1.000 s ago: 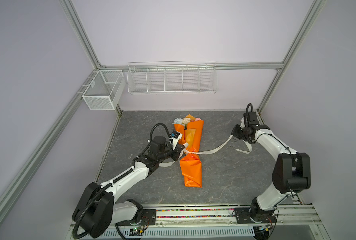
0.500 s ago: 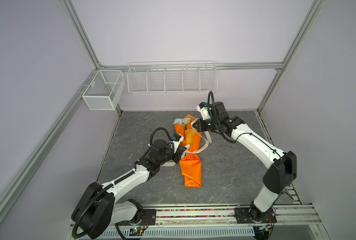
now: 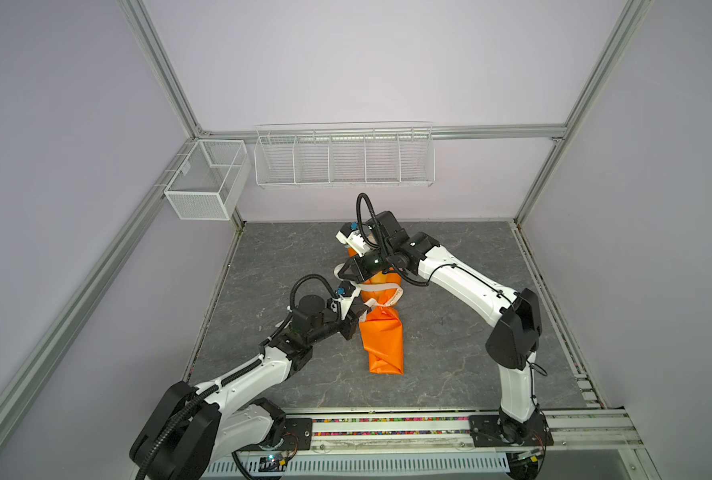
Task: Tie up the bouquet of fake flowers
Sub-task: 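Bring the right gripper's ribbon end over the bouquet toward the left gripper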
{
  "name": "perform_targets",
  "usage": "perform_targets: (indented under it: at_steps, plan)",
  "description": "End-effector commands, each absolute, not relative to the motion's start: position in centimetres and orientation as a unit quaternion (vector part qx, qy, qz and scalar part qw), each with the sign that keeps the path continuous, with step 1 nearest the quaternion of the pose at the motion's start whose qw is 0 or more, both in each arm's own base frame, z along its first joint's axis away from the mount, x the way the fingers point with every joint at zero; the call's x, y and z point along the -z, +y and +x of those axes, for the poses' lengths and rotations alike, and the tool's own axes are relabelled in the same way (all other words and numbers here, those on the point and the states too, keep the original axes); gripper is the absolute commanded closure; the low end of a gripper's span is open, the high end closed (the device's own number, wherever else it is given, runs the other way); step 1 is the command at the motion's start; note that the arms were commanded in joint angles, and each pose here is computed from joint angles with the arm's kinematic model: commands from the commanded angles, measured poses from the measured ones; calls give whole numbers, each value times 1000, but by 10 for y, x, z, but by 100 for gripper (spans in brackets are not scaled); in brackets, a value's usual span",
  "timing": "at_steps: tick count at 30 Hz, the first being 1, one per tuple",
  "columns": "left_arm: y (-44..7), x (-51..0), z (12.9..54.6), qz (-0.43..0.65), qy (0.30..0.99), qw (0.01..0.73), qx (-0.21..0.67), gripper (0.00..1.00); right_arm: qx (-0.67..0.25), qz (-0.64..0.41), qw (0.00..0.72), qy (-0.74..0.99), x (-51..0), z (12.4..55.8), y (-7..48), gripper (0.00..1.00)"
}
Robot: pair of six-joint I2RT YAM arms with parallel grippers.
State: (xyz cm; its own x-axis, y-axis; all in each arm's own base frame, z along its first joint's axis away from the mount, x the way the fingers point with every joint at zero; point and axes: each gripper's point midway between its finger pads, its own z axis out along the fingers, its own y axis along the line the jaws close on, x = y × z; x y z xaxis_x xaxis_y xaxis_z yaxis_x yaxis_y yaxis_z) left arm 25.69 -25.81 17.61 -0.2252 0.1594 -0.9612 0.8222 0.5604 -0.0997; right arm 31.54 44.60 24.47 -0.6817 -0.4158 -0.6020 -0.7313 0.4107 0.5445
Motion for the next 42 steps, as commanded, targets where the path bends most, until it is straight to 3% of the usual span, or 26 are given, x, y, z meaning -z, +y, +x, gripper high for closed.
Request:
perform_targets:
  at_steps: [1,4,7,8,12,14,17,21,28,42]
  plan:
    - [-261,-192,252,357,683,547,326,100,-444,-374,138,803,-233,302,456,87]
    - [-262,-191,253,358,685,546,324,100,-395,-379,138,825,-224,310,446,78]
    - [-261,-192,255,356,687,547,320,100,-328,-331,183,866,-227,339,414,65]
    - [-261,-193,256,355,686,550,319,100,-325,-303,194,875,-232,348,401,58]
    - [-260,-195,258,353,688,551,313,100,-336,-221,245,882,-258,365,351,49]
    - [-261,-196,259,351,688,552,313,100,-348,-170,264,884,-266,365,325,48]
    - [-262,-196,261,351,691,549,314,100,-363,-110,274,884,-263,350,297,35]
    - [-265,-198,264,352,693,544,317,100,-388,-64,248,885,-246,320,283,36]
    - [-269,-197,267,360,693,540,314,100,-427,127,142,884,-200,286,282,38]
    - [-273,-192,273,366,707,522,306,100,-498,242,68,830,-194,287,345,28]
